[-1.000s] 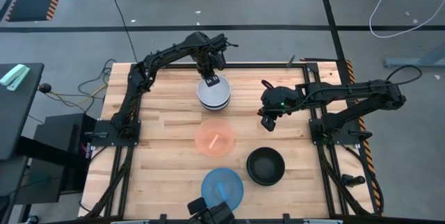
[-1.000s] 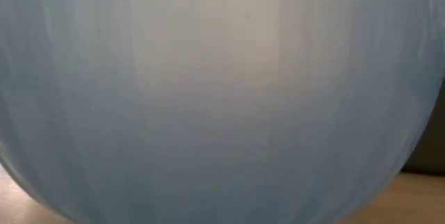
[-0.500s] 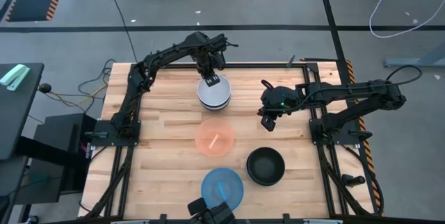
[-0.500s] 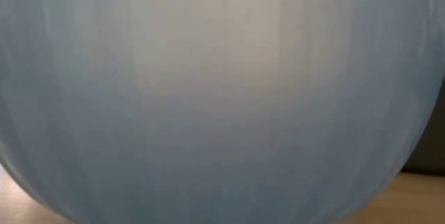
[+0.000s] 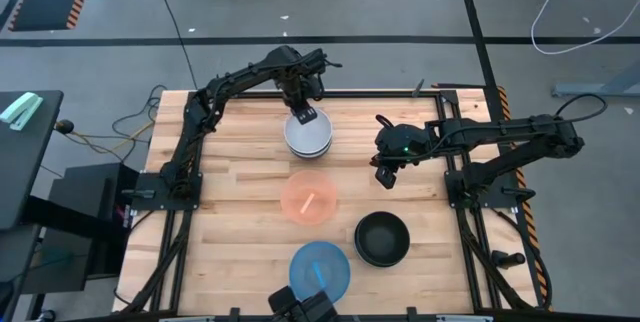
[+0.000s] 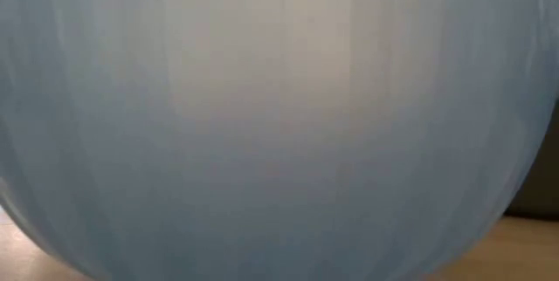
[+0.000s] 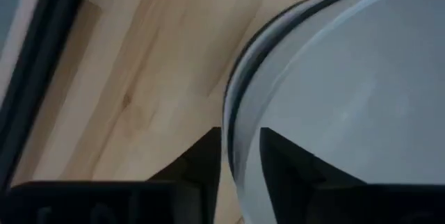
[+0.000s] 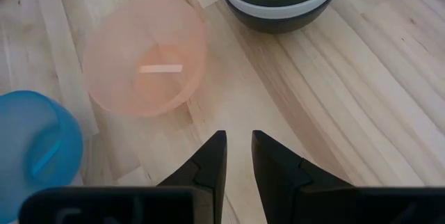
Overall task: Nest bowls inside each other
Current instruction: Stack the white bowl on top of the top stacked bowls, then stack the orange bowl on top of the blue bowl
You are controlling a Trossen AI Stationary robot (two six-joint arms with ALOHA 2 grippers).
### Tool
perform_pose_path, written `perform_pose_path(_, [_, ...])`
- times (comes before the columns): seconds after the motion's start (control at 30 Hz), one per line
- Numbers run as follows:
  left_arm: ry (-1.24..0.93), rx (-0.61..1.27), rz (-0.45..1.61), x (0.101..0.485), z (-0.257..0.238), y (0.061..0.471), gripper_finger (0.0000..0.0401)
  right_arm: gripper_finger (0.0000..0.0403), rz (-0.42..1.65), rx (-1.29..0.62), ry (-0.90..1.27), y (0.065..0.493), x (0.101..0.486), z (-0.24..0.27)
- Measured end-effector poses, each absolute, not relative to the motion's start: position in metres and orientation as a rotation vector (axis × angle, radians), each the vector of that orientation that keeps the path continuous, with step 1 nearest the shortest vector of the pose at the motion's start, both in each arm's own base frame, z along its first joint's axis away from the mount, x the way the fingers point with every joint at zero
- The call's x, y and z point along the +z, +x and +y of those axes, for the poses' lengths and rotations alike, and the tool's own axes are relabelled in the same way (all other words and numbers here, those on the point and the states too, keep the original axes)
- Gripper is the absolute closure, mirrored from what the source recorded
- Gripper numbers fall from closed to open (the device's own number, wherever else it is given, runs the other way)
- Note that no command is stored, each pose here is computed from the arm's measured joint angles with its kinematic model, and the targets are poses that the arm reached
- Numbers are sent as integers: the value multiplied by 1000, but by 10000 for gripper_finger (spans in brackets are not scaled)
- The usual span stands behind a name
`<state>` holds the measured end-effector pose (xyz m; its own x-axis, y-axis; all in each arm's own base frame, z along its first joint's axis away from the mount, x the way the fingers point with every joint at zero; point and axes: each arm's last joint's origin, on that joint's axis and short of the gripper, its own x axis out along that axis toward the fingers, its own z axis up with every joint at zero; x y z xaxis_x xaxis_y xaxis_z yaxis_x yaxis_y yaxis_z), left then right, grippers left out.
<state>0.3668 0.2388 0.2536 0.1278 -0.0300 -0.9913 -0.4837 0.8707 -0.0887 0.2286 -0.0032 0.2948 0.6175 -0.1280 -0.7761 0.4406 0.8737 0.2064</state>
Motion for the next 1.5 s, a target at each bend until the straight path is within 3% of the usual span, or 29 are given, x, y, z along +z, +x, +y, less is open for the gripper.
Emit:
perform_pose_path(0.33, [-520, 263, 1451, 284, 228, 358, 256, 325, 816, -289, 439, 232, 297, -5])
perform_pose_path(0.57, [-443, 311, 1283, 340, 220, 348, 265, 325, 784, -271, 522, 237, 298, -12])
perform_pose_path(0.87, [-408, 450, 1236, 383, 185, 311, 279, 325, 914, -203, 608, 266, 274, -20])
perform_pose_path(1.17, [-412, 388, 1357, 370, 123, 279, 281, 325, 896, -165, 539, 307, 289, -26])
perform_pose_path(1.5, [-493, 441, 1430, 351, 68, 227, 294, 325, 1054, -134, 537, 332, 257, -27])
